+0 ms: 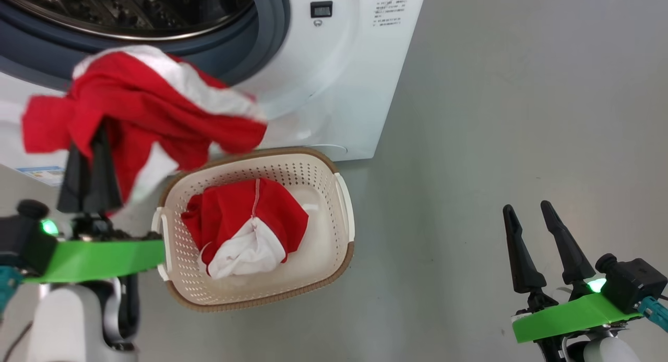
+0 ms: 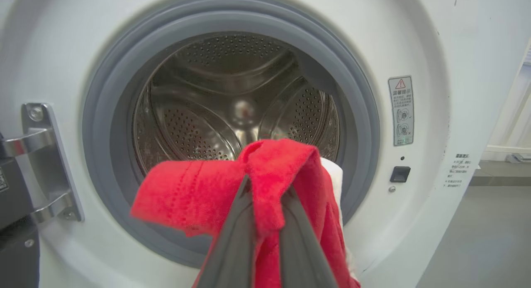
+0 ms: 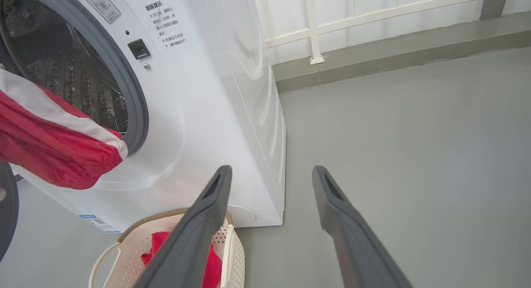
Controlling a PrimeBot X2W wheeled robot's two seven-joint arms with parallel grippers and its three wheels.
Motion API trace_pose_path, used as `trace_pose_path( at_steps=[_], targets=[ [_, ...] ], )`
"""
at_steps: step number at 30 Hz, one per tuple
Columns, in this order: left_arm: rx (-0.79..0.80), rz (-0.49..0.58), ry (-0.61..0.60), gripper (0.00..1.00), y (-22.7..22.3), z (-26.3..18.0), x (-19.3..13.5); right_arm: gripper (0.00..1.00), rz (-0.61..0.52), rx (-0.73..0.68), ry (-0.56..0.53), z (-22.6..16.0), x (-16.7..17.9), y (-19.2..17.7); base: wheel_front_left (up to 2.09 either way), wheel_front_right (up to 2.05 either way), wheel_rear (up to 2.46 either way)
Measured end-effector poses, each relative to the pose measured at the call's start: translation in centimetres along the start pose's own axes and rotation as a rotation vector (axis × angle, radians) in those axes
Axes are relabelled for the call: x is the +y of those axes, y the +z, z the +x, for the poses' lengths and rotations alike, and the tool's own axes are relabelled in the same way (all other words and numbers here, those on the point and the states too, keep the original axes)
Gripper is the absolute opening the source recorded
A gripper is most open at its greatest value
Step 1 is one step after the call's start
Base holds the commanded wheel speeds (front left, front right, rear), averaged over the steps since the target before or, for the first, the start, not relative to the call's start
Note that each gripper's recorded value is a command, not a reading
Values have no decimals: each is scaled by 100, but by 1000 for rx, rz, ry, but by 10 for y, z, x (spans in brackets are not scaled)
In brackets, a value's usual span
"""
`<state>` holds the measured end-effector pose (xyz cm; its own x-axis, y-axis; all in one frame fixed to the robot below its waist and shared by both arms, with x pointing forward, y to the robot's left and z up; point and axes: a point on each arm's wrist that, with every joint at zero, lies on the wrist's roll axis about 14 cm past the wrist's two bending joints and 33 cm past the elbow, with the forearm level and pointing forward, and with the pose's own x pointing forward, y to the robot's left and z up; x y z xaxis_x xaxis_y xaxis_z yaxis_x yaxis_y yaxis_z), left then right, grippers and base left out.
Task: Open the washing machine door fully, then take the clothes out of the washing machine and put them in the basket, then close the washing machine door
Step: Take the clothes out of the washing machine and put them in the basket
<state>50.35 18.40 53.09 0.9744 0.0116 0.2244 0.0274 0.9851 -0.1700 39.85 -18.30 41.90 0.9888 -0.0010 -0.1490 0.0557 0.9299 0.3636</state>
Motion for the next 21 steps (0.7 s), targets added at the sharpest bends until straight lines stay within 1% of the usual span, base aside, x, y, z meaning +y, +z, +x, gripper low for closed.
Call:
trace_pose_path(
  at_steps=[3, 7, 14, 21],
  targets=[
    [57, -46, -6, 0, -21, -6, -5, 100, 0, 7, -7, 1, -2, -3, 0, 0, 0],
    [171, -62, -43, 0, -59, -15, -18, 100, 1, 16, -6, 7, -2, -7, 0, 0, 0],
    [394, -45, -50, 0, -131, -43, -19, 100, 0, 17, 0, 21, -2, -10, 0, 0, 0],
    [551, -44, -48, 0, -183, -62, -16, 100, -1, 62, -21, 25, -10, -28, 0, 0, 0]
  ],
)
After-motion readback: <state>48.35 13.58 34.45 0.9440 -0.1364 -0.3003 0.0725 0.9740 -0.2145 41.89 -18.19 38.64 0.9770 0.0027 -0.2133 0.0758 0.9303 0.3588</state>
